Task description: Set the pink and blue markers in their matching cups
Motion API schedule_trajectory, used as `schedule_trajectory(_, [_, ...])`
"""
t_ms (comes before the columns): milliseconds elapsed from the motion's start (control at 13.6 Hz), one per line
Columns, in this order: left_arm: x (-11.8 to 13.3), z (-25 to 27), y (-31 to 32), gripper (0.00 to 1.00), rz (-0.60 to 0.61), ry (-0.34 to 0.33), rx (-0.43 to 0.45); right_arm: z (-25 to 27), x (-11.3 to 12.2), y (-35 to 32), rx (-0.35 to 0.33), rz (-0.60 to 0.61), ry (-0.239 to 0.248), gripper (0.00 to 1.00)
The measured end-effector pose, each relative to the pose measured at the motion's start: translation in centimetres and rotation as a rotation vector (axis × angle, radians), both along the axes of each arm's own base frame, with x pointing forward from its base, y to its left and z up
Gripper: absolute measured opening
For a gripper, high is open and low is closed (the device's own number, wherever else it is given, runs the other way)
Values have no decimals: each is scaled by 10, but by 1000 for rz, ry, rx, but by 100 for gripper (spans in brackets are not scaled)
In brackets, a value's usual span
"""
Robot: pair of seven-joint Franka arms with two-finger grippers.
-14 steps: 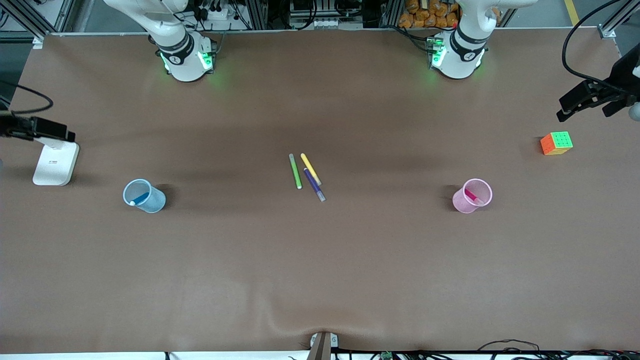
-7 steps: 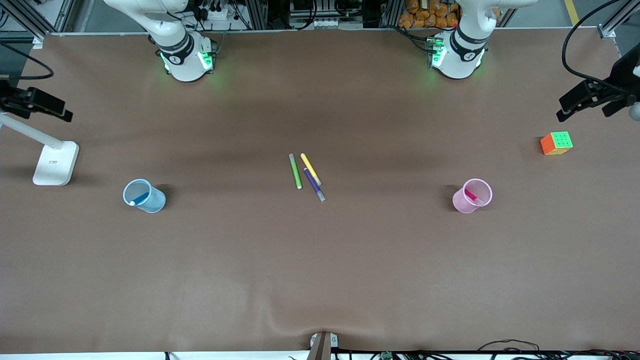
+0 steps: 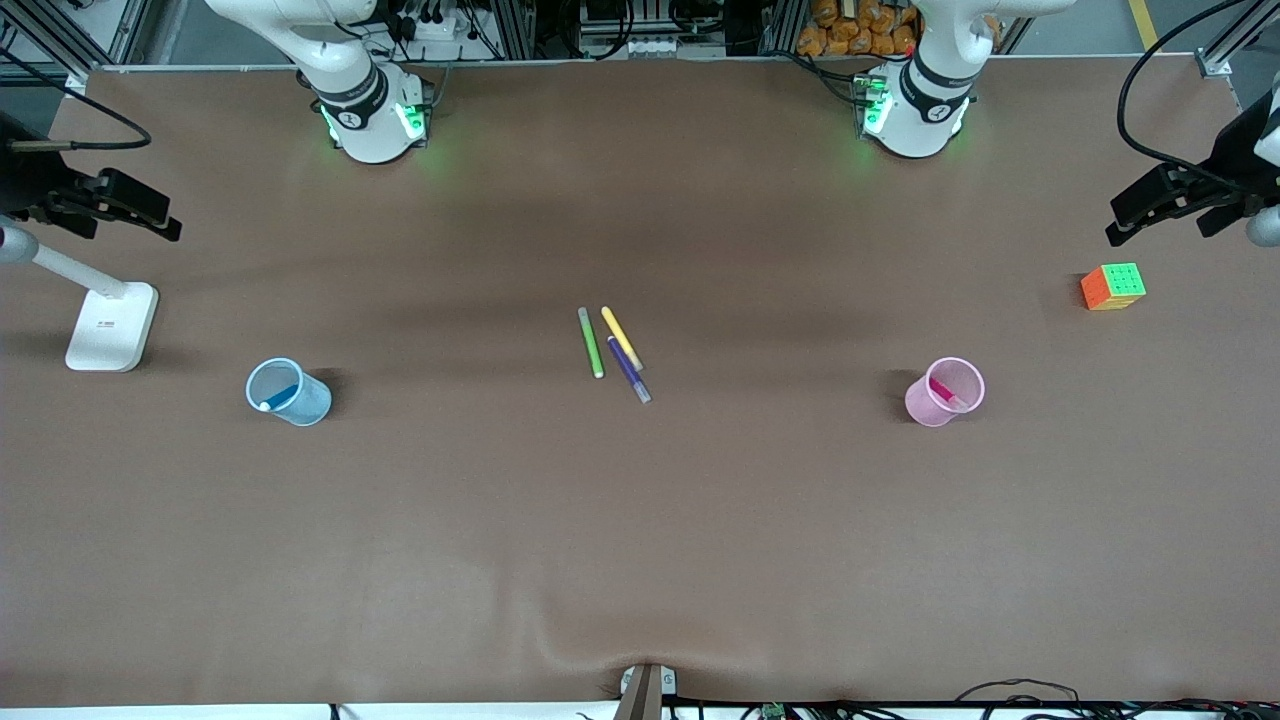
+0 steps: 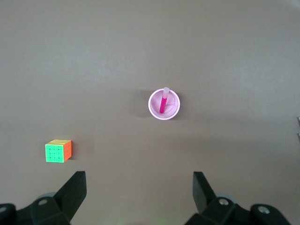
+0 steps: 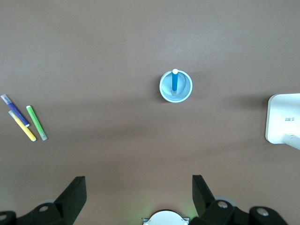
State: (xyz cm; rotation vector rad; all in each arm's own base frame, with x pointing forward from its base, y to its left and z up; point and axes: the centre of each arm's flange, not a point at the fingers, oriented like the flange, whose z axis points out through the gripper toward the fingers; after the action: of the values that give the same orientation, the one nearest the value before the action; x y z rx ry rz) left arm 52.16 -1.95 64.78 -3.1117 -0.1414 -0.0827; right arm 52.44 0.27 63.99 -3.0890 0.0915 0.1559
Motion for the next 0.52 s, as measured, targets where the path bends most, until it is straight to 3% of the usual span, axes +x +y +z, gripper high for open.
schedule_trajectory(516, [0,0,-5,100,-9,0,1,1,2,-4,-1,-3,-16,100])
